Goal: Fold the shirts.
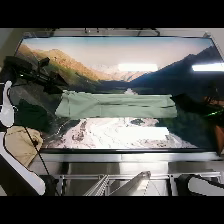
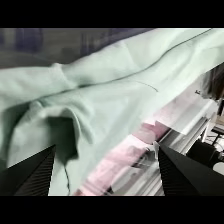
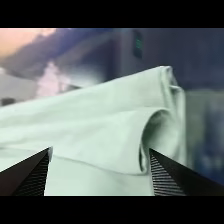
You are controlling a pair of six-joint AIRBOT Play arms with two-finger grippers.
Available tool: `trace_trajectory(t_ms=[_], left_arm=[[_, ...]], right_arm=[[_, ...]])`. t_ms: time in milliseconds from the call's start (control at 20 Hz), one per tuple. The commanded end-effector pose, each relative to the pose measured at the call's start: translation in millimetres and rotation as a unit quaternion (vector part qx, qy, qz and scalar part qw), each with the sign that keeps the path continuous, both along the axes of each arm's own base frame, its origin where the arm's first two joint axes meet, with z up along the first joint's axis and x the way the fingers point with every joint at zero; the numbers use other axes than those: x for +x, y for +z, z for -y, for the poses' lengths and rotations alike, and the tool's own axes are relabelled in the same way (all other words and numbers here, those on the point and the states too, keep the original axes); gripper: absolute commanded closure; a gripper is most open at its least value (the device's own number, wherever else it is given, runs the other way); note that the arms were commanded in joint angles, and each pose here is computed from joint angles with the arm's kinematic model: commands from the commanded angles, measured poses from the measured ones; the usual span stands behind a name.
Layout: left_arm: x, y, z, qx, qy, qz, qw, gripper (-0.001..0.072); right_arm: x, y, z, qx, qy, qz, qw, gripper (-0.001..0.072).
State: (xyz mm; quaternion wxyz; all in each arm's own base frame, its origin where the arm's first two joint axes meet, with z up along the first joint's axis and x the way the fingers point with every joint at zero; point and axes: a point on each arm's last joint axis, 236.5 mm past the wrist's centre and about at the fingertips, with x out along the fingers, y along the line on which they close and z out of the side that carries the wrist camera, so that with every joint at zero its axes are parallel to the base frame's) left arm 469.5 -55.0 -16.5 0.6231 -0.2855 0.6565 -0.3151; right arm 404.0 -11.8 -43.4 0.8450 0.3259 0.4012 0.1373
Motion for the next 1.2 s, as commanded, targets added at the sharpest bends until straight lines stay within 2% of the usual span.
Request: trace_trajectory(t_ms=[0,50,100,150,350,450,500,600,700,750,800,850,900,1150], left_arm=[[0.3,40.3,-10.4,0.012,0.023,0.018,1.000,0.0071],[-1.4,48.1,-9.6,0.014,0.027,0.025,0.999,0.0193],[-4.5,52.5,-8.4,0.014,0.026,0.027,0.999,0.0461],[-9.0,55.2,-4.8,0.012,0.016,0.033,0.999,0.0696],[-28.4,52.4,18.8,0.006,-0.007,0.024,1.000,0.0683],[-41.7,47.4,35.1,-0.001,-0.030,0.019,0.999,0.0684],[-45.9,45.3,41.7,-0.002,-0.037,0.020,0.999,0.0684],[-50.9,43.5,53.9,-0.002,-0.044,0.022,0.999,0.0683],[-50.9,44.2,66.4,0.001,-0.051,0.029,0.998,0.0684],[-50.4,43.2,76.4,0.003,-0.058,0.034,0.998,0.0684],[-48.8,39.3,88.5,0.008,-0.064,0.040,0.997,0.0684],[-47.3,34.5,103.0,0.009,-0.071,0.045,0.996,0.0684],[-46.5,26.8,122.6,0.012,-0.082,0.050,0.995,0.0684],[-53.8,-41.4,235.4,0.029,-0.128,0.066,0.989,0.0691]], right_arm=[[-16.5,12.5,77.3,-0.108,-0.063,-0.117,0.985,0.0009],[-16.4,15.1,81.0,-0.089,-0.064,-0.140,0.984,0.0009],[-15.6,13.0,72.6,-0.061,-0.042,-0.159,0.984,0.0009],[-15.2,6.6,60.7,-0.025,-0.020,-0.180,0.983,0.0009],[-12.9,-23.9,19.2,0.108,0.035,-0.218,0.969,0.0013],[-12.8,-38.9,1.9,0.153,0.051,-0.234,0.959,0.0016],[-13.1,-47.5,-5.8,0.163,0.056,-0.244,0.954,0.0026],[-12.2,-57.4,-22.5,0.173,0.072,-0.252,0.950,0.0105],[-7.5,-59.5,-39.6,0.184,0.083,-0.249,0.947,0.0119],[-3.6,-59.8,-46.9,0.185,0.088,-0.243,0.948,0.0151],[0.4,-59.7,-51.8,0.185,0.086,-0.239,0.949,0.0291],[4.9,-58.8,-54.7,0.185,0.083,-0.234,0.951,0.0479],[9.1,-55.9,-56.8,0.184,0.088,-0.222,0.953,0.0700],[9.8,-32.8,-48.7,0.197,0.101,-0.203,0.954,0.0696]])
